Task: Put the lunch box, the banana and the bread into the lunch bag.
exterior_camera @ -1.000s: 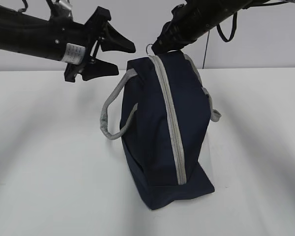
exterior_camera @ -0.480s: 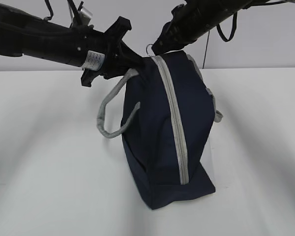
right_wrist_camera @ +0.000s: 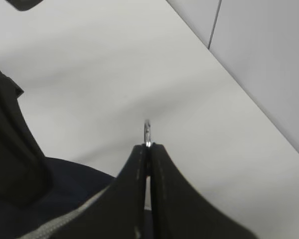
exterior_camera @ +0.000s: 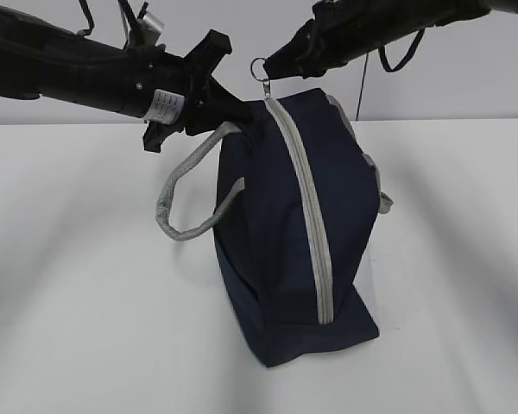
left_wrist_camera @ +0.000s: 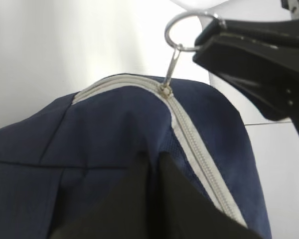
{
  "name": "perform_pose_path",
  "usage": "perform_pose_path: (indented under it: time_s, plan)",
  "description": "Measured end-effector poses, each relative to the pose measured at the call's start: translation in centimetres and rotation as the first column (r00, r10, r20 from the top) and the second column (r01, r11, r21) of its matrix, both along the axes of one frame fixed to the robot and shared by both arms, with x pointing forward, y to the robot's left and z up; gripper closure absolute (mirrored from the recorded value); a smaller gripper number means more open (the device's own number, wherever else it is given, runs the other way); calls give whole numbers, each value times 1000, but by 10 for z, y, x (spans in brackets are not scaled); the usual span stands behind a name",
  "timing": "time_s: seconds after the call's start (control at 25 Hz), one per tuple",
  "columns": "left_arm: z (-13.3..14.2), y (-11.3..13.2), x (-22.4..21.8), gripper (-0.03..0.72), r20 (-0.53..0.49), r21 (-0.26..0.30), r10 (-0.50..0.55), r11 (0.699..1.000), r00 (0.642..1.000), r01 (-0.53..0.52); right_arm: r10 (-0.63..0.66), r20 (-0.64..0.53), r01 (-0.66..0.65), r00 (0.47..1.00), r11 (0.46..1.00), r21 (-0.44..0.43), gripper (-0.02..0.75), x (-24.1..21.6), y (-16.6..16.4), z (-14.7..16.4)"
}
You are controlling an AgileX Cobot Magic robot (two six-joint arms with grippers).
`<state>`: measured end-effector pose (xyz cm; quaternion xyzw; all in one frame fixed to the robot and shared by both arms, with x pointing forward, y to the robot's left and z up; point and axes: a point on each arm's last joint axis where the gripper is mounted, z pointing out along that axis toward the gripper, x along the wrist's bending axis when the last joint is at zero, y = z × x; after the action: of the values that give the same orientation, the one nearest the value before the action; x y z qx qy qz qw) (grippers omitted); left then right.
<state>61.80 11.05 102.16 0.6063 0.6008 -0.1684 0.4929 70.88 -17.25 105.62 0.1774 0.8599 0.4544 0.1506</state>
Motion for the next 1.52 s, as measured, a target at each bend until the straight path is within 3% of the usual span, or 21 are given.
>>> perform_pose_path:
  time_s: [0.36,0.6,1.16,1.52]
  plan:
    - [3,-2,-2,681,27,0,-49,999,998,49,70,18,-71,997,996,61,754,15,-3,-27]
    - [28,-8,0,681,93,-13,-137,990,986,139,78,35,-81,996,994,75,754,22,-3,-28]
    - [36,1,-1,683,179,177,-228,964,957,196,100,38,-103,994,990,93,754,22,-23,-25]
    - [37,2,-1,683,193,206,-230,960,954,190,128,61,-137,990,976,168,754,29,-20,-41]
